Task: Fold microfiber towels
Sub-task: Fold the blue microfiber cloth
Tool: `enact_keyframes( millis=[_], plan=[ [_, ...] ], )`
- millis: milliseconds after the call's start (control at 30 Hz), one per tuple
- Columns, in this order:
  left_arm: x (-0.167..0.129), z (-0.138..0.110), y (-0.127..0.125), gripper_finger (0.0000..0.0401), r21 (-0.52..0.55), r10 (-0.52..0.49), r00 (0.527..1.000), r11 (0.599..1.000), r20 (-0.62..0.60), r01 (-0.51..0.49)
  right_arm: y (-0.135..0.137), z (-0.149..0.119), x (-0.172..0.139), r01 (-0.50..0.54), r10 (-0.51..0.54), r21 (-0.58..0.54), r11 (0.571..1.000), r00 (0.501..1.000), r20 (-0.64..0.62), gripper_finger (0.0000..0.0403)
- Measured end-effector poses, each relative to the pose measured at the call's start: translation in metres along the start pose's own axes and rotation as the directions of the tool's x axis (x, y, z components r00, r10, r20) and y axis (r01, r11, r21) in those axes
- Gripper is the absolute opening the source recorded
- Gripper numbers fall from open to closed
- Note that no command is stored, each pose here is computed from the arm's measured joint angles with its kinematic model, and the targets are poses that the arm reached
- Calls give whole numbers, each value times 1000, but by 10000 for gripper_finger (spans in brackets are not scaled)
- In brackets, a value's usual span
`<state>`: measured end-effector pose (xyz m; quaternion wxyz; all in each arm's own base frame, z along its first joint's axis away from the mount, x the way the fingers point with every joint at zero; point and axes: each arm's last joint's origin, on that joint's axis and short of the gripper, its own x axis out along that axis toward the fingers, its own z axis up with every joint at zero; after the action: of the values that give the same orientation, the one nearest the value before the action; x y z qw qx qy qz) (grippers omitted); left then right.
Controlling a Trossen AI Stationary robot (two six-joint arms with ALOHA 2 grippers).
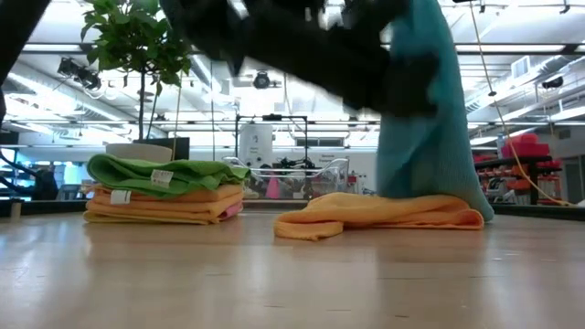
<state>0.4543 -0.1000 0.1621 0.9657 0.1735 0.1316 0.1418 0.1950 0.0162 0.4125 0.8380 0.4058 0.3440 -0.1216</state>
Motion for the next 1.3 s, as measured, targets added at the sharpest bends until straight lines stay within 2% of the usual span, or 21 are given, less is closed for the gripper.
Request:
enact_keyframes(
  millis=[100, 200, 433, 600, 700, 800, 900, 1033, 1200, 1300],
  plan=[
    [-20, 34, 11, 5, 45, 52, 998, 998, 34, -54, -2, -3, -3, -3, 3, -20, 1000, 999, -39, 0],
    [-41, 66, 31, 4, 29, 64, 996, 997, 59, -65, -5, -12, -9, 14, -18, -44, 999, 995, -100, 0],
    [-96, 123, 99, 2, -3, 69, 994, 998, 88, -69, -2, -44, -27, 6, -17, -53, 999, 976, -216, 0],
    [-137, 148, 141, 2, -16, 4, 990, 1000, 139, -2, 8, -57, -34, -47, 36, -61, 997, 986, -163, 0],
    [-158, 157, 163, 2, -30, -44, 984, 998, 174, 50, 21, -55, -33, -132, 125, -89, 987, 988, -88, 0],
    [-179, 161, 176, 1, -95, -111, 976, 987, 185, 130, 37, -49, -28, -237, 237, -136, 962, 971, -14, 0],
    [-203, 162, 175, 1, -159, -241, 955, 950, 174, 269, 55, -47, -15, -307, 313, -149, 940, 950, 14, 0],
    [-229, 157, 155, 1, -177, -437, 895, 877, 91, 447, 77, -62, 17, -325, 318, -137, 936, 946, -67, 0],
    [-262, 144, 117, 1, -173, -620, 782, 779, -71, 602, 100, -102, 70, -279, 251, -80, 957, 934, -254, 0],
    [-279, 138, 94, 1, -182, -690, 717, 721, -100, 668, 112, -131, 96, -256, 224, -60, 965, 918, -327, 0]
  ],
)
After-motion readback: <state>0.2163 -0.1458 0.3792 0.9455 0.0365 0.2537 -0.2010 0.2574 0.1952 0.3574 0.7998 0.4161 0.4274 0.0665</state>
